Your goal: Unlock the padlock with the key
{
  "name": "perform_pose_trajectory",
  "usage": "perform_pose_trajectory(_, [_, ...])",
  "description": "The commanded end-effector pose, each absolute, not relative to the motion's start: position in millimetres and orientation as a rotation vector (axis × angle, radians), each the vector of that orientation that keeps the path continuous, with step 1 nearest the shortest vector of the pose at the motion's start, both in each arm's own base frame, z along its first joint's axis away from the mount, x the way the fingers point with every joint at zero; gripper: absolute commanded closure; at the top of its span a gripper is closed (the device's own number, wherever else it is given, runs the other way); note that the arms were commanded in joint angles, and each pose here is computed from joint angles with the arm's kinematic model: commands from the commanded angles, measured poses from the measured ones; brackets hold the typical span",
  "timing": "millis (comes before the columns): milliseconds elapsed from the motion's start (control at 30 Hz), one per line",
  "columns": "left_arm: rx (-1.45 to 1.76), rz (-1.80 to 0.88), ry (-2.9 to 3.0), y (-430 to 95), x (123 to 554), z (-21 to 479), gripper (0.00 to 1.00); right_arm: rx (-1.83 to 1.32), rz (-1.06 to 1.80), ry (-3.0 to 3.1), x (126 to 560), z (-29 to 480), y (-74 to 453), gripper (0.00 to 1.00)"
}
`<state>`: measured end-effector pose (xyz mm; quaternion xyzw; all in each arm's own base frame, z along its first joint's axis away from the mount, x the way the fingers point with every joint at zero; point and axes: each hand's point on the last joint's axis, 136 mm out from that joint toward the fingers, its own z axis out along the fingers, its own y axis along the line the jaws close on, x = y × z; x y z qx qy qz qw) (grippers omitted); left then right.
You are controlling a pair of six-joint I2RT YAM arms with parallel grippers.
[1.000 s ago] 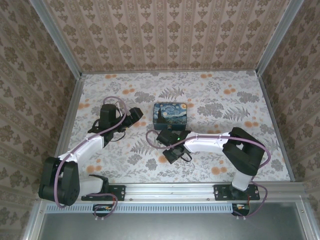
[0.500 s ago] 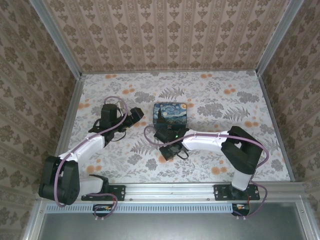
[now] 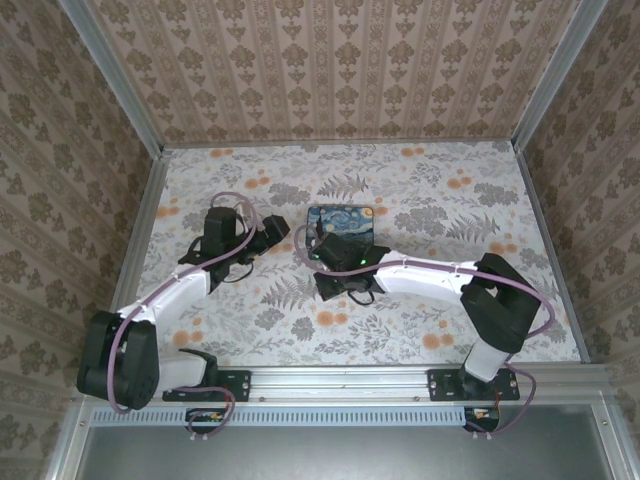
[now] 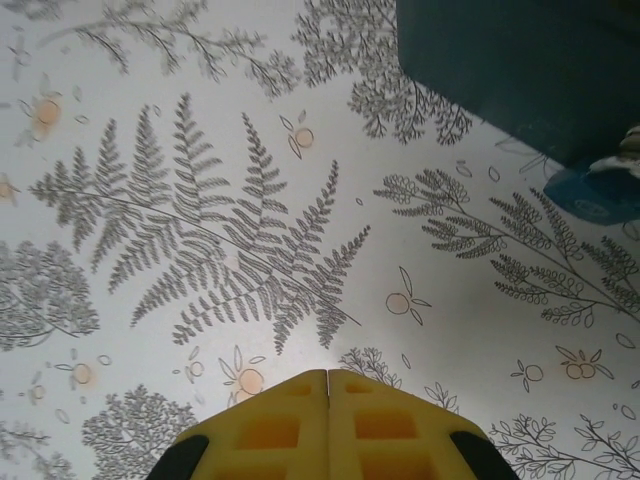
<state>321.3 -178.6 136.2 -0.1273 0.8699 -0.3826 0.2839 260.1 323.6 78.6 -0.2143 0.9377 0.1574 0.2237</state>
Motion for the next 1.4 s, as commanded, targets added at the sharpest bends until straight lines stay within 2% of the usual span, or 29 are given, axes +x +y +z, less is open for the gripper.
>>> perform_pose_trajectory(0, [-0.340, -1.065, 2.322, -186.8, 324.6, 144.4, 0.00, -0.539, 0.504, 2.525, 266.5, 106.1, 328.4, 1.00])
perform_pose_trajectory(300, [-0.425, -1.205, 2.343, -207.1, 323.0, 146.3, 0.00, -0.474, 0.567, 2.399, 284.4, 158.3, 331.4, 1.00])
perform_pose_trajectory(567, [-0.704, -1.428, 2.317, -225.1, 327.7, 146.7, 0.02, -0.405, 0.610, 2.276, 314.9, 210.3, 332.8, 1.00])
perform_pose_trajectory(767, [-0.930, -1.570, 2.226, -232.2, 332.8, 151.1, 0.08, -0.357, 0.640, 2.192, 336.8, 243.2, 335.2, 1.00])
perform_pose_trajectory(1033, [-1.073, -1.730, 2.120, -247.7, 340.7, 168.8, 0.14, -0.332, 0.659, 2.123, 355.2, 265.8, 342.8, 1.00])
perform_pose_trajectory(1367, [-1.186, -1.862, 2.027, -261.2, 342.1, 173.9, 0.24, -0.310, 0.646, 2.093, 365.6, 265.3, 346.3, 1.00])
